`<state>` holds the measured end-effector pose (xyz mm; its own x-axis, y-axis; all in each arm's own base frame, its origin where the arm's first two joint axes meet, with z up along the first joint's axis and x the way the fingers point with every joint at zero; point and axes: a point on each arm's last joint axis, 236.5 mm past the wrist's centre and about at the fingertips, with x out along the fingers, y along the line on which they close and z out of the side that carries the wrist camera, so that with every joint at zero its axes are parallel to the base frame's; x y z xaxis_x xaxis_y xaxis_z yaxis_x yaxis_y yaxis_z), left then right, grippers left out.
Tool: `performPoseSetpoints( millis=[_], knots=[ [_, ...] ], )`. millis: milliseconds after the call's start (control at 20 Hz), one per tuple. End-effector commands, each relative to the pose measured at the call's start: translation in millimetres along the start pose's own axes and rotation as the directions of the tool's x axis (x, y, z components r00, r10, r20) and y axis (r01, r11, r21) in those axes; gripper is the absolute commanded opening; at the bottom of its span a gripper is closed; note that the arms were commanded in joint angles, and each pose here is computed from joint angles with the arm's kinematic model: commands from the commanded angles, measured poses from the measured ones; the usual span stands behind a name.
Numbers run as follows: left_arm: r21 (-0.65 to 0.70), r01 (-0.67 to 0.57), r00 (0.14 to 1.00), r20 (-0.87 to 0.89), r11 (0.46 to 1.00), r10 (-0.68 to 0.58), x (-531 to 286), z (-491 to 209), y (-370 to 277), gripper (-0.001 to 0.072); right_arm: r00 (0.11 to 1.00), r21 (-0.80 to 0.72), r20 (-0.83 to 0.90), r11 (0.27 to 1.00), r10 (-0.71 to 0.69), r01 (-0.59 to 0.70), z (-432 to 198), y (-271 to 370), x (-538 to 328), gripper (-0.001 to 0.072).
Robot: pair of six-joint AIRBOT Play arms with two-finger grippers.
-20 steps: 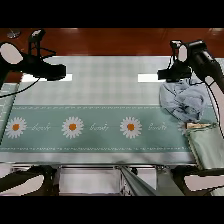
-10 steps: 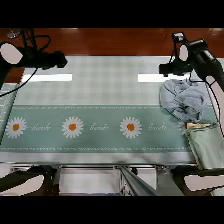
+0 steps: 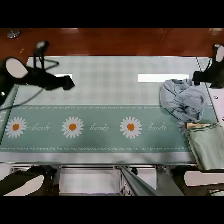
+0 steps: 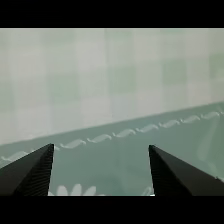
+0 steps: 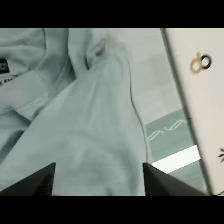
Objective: Fold the shirts.
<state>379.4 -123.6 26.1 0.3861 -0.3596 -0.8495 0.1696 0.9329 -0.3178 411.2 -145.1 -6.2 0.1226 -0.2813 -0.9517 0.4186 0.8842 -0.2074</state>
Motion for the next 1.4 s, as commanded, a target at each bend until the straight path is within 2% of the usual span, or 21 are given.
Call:
performPoseSetpoints(
  millis=[0,150,200,250,300,450,500,600,800,950,1150,1350],
  knots=[
    [-0.075,0.057,0.998,-0.017,0.996,-0.059,20.8,-50.8,-13.5,0.0701,0.989,0.135,-0.086,0.985,0.119,-0.107,-25.8,-1.2,49.3,0.0625],
    [-0.107,0.04,0.999,0.009,0.993,-0.039,29.4,-45.2,-3.6,0.0701,0.967,0.099,-0.171,0.98,0.19,-0.175,-41.0,24.5,77.4,0.0609],
    [-0.113,0.037,0.999,0.033,0.993,-0.033,31.0,-39.3,-1.4,0.0701,0.948,0.074,-0.205,0.97,0.244,-0.233,-48.0,42.3,82.0,0.0529],
    [-0.115,0.034,0.998,0.053,0.993,-0.028,31.6,-33.1,0.7,0.0702,0.93,0.053,-0.224,0.957,0.291,-0.287,-50.7,57.0,80.4,0.0265],
    [-0.12,0.032,0.998,0.065,0.992,-0.024,28.8,-27.1,3.5,0.0701,0.917,0.028,-0.203,0.938,0.345,-0.347,-42.0,71.1,69.8,0.0034],
    [-0.149,0.024,0.997,0.078,0.989,-0.013,-2.0,-3.1,22.3,0.0701,0.898,-0.029,0.03,0.898,0.44,-0.439,31.5,78.8,-14.5,0.003],
    [-0.168,0.021,0.997,0.078,0.985,-0.008,-18.9,4.8,31.2,0.0701,0.875,-0.069,0.146,0.887,0.462,-0.457,59.3,77.7,-61.3,0.003],
    [-0.126,0.017,0.997,0.073,0.992,-0.008,-51.9,8.3,38.4,0.0701,0.8,-0.172,0.353,0.874,0.486,-0.455,92.0,72.5,-159.0,0.003],
    [-0.065,0.045,0.995,0.089,0.997,-0.039,-95.0,-36.9,8.5,0.0701,0.619,-0.333,0.599,0.861,0.508,-0.384,81.0,68.2,-318.9,0.003],
    [-0.057,0.085,0.988,0.136,0.995,-0.076,-105.0,-71.3,-10.2,0.0702,0.485,-0.433,0.663,0.821,0.57,-0.372,49.8,79.6,-396.1,0.0029],
    [-0.05,0.087,0.981,0.179,0.995,-0.077,-108.8,-82.1,-12.7,0.0701,0.368,-0.592,0.626,0.726,0.687,-0.349,-12.5,112.0,-461.5,0.003],
    [-0.074,0.122,0.974,0.199,0.99,-0.106,-104.4,-72.8,-16.7,0.0701,0.413,-0.713,0.467,0.609,0.782,-0.346,-70.2,160.2,-458.5,0.003]
  ],
)
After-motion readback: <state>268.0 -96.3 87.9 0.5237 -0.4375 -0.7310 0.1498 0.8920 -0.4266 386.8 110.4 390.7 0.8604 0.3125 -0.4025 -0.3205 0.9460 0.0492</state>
